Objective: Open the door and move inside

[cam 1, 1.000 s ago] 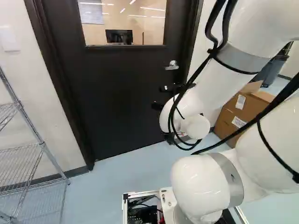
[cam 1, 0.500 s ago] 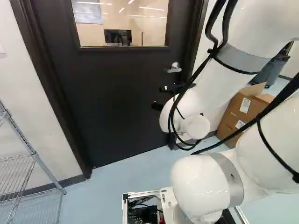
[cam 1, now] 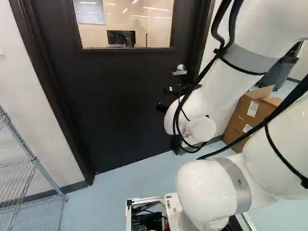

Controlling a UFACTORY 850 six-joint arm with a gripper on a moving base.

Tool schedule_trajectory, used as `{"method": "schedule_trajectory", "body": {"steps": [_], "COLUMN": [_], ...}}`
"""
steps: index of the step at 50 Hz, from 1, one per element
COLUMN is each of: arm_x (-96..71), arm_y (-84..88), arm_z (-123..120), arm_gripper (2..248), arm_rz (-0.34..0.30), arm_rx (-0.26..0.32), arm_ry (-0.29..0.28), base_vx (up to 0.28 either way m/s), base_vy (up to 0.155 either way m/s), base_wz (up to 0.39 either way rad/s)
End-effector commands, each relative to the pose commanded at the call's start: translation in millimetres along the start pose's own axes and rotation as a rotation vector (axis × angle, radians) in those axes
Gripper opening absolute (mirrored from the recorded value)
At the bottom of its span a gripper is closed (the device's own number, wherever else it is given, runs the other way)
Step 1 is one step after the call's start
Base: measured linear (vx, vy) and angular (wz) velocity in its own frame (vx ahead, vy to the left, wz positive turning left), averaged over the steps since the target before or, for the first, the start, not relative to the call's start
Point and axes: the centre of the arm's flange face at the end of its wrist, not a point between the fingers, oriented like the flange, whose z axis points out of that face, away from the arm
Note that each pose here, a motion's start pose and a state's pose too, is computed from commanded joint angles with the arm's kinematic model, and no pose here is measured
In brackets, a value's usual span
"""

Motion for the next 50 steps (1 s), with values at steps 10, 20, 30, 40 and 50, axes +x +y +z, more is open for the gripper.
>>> {"method": "schedule_trajectory", "body": {"steps": [10,20,30,40,50], "arm_x": [12.4,25.2,37.3,49.4,64.5], "arm_y": [0.0,0.0,0.0,0.0,0.0], "arm_z": [6.1,12.3,17.0,21.4,32.1], "arm_gripper": [247,247,247,247,247], "arm_rz": [0.0,0.0,0.0,0.0,0.0], "arm_rx": [0.0,0.0,0.0,0.0,0.0], "arm_ry": [0.025,0.05,0.075,0.1,0.121], "base_vx": [0.0,0.0,0.0,0.0,0.0], "base_vy": [0.0,0.0,0.0,0.0,0.0], "base_wz": [0.0,0.0,0.0,0.0,0.0]}}
